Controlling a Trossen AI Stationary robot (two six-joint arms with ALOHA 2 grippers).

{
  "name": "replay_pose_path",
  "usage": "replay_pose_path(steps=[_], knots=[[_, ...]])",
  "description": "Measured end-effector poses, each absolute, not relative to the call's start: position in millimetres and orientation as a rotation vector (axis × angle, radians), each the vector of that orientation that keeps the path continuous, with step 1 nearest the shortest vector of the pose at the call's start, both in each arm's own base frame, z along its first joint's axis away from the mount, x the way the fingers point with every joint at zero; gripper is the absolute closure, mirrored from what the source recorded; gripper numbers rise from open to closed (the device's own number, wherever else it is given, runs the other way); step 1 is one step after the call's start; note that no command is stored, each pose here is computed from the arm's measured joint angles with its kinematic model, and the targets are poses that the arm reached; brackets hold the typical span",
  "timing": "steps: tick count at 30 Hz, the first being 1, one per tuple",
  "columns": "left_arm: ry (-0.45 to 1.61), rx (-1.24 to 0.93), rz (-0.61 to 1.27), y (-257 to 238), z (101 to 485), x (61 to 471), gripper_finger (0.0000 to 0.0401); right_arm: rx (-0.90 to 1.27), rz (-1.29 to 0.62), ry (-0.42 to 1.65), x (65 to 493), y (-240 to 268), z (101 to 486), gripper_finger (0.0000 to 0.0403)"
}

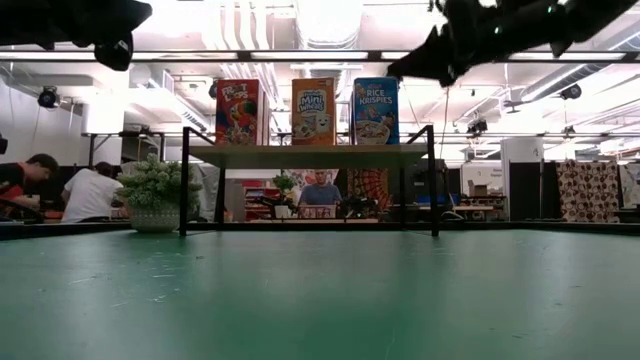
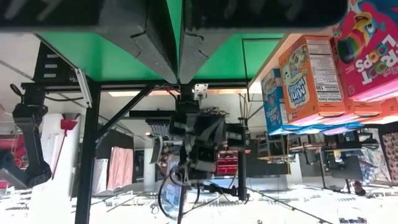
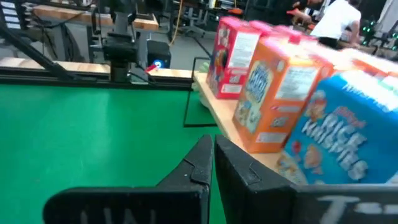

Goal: Stack cereal on shelf
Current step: Adjust the orange cereal boxes on the shelf

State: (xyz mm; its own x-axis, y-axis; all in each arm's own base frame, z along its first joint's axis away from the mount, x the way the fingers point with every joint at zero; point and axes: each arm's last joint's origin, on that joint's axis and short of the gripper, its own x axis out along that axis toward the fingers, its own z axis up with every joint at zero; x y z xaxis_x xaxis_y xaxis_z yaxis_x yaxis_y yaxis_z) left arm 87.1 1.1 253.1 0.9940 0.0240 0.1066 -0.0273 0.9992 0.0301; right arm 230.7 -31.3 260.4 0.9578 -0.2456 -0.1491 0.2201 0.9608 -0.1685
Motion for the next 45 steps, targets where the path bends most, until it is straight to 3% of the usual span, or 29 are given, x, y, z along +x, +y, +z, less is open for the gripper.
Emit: replay_pose_path(steps=[11,21,36,45], knots=[[-0.116,0.012,0.026,1,254,87,0.0401,-0.111,-0.342,0.145,274,-39,221,0.0394],[-0.115,-0.002,0.026,1,254,87,0.0401,-0.164,-0.451,0.175,313,-46,222,0.0394],[-0.115,0.006,0.027,1,254,87,0.0401,-0.227,-0.531,0.148,327,-52,234,0.0394],[-0.114,0.0,0.026,1,254,88,0.0401,-0.325,-0.652,0.27,354,-59,220,0.0394]])
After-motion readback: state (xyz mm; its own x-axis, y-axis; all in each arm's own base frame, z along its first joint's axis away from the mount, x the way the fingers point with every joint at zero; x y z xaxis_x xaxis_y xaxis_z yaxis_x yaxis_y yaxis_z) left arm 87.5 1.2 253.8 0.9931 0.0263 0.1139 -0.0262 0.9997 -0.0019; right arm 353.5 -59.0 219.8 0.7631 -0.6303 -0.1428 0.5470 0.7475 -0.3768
